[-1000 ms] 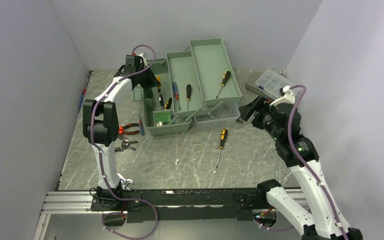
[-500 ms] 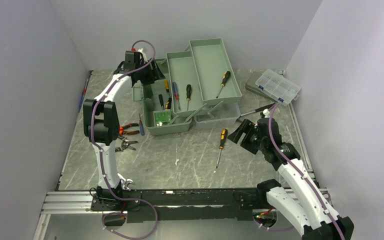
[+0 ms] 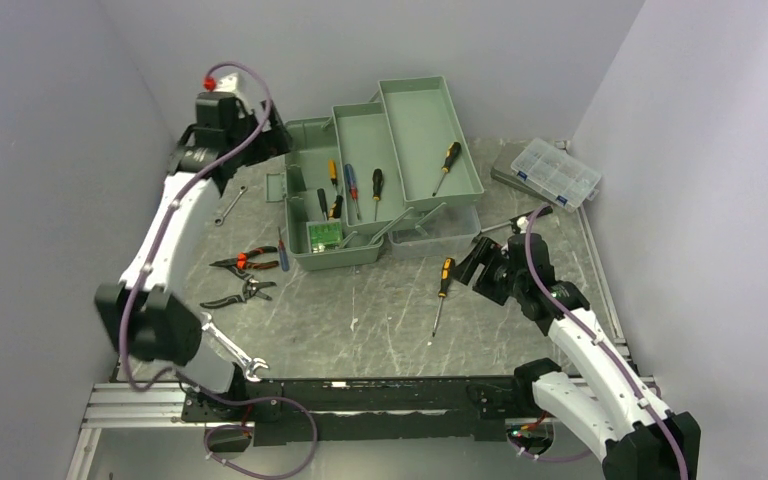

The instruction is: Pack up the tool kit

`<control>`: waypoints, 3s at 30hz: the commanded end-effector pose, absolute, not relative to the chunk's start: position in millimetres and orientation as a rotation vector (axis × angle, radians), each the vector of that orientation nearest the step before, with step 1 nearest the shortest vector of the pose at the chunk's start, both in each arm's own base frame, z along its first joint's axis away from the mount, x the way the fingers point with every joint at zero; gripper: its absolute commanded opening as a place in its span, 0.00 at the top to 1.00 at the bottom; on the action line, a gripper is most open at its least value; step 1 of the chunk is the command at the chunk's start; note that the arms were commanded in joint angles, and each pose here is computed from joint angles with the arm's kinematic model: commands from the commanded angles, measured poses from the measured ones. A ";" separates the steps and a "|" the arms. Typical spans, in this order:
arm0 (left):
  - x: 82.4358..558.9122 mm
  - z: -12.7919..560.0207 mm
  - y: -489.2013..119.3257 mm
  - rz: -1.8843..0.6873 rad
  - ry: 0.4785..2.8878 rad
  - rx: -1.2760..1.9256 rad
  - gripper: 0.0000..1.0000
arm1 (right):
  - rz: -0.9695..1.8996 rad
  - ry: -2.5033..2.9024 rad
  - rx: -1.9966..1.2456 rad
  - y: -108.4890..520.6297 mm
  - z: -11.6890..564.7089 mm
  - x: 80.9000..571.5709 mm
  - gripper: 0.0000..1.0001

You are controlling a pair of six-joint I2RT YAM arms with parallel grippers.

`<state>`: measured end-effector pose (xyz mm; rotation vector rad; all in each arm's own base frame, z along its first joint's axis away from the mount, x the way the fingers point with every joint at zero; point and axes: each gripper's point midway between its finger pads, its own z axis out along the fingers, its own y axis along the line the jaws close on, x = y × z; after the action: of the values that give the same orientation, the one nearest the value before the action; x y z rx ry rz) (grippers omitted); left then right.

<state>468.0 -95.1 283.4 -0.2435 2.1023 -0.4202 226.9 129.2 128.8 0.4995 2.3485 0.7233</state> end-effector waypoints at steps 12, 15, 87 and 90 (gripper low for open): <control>312.0 214.6 31.0 -0.071 2.144 -0.981 0.18 | 0.767 2.274 0.406 136.3 142.8 240.6 0.26; 306.2 189.3 20.6 -0.143 2.162 -1.041 0.22 | 0.774 2.275 0.395 137.7 141.5 240.7 0.26; 326.6 234.7 36.0 0.014 1.962 -1.115 1.00 | 0.721 2.276 0.360 129.9 158.8 234.9 0.25; 322.7 228.7 25.5 -0.052 1.991 -1.123 1.00 | 0.729 2.277 0.360 130.9 158.4 234.6 0.25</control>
<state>321.5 37.5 219.4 -1.1992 1.9676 0.0380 224.8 126.4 135.8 0.3871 2.3418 0.6916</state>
